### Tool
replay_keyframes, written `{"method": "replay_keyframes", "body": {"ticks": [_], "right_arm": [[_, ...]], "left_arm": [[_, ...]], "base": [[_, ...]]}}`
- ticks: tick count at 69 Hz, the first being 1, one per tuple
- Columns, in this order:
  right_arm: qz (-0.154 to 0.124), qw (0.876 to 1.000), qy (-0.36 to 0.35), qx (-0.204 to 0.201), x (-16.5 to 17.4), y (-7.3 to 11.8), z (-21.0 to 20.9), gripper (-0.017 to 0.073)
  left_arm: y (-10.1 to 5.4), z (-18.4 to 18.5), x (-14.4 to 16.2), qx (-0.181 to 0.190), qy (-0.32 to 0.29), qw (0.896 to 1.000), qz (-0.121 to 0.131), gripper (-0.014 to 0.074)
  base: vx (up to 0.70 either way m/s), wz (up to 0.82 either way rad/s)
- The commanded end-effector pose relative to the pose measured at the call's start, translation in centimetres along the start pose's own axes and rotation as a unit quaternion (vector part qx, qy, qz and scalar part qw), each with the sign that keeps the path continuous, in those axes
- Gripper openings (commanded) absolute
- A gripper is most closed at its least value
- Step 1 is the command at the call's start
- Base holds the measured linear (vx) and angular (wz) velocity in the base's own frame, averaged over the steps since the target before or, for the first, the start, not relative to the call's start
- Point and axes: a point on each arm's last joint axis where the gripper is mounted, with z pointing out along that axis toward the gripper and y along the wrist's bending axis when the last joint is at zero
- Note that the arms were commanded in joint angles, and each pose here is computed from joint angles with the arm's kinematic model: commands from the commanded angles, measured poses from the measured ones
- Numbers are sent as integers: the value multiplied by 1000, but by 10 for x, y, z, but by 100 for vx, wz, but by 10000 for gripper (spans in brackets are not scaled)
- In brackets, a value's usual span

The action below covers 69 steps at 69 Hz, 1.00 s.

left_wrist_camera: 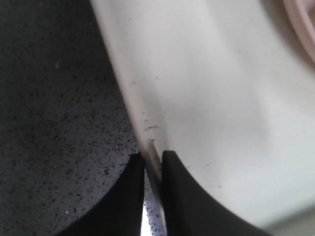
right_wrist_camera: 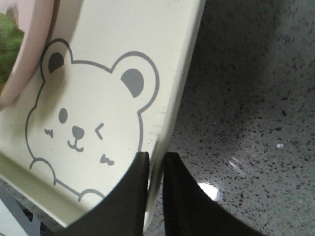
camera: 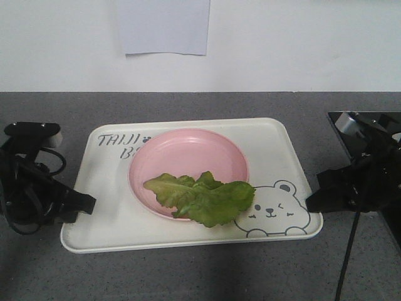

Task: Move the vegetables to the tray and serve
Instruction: 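Lower the tray onto the counter with both grippers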

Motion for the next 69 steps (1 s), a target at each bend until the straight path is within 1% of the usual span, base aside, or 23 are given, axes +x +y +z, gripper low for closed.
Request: {"method": "replay_keyframes", "body": {"ticks": [1, 4, 10, 18, 28, 39, 46, 53, 63, 69], "right_arm": [[-22, 999, 9, -30, -2, 9, -3, -4], [-17, 999, 18, -25, -2, 6, 0, -4], [3, 999, 37, -14, -2, -1, 6, -4], [11, 998, 57, -9, 0, -6, 11, -4], [16, 997, 75, -9, 2, -9, 13, 1], [20, 996, 83, -12, 3, -8, 14, 41], [20, 996, 85, -10, 3, -9, 13, 90], [22, 996, 91, 0, 5, -10, 13, 147], [23, 996, 92, 5, 5, -11, 13, 223], [23, 996, 90, 9, 4, -12, 13, 258]], "left_arm": [[-4, -2, -11, 3, -33, 999, 17, -6], [-3, 3, -12, 0, -26, 999, 18, -6], [-1, 9, -13, -8, -14, 1000, 22, -6], [0, 15, -13, -10, -4, 1000, 21, -6], [0, 16, -13, -10, 4, 1000, 21, -5], [0, 16, -11, -11, 10, 1000, 18, 17], [0, 16, -11, -10, 11, 1000, 21, 55], [0, 16, -10, -10, 16, 1000, 17, 115], [0, 16, -9, -11, 21, 1000, 5, 215], [0, 16, -9, -11, 22, 1000, 4, 281]], "base": [[0, 0], [0, 0], [0, 0], [0, 0], [0, 0], [0, 0], [0, 0], [0, 0], [0, 0], [0, 0]]}}
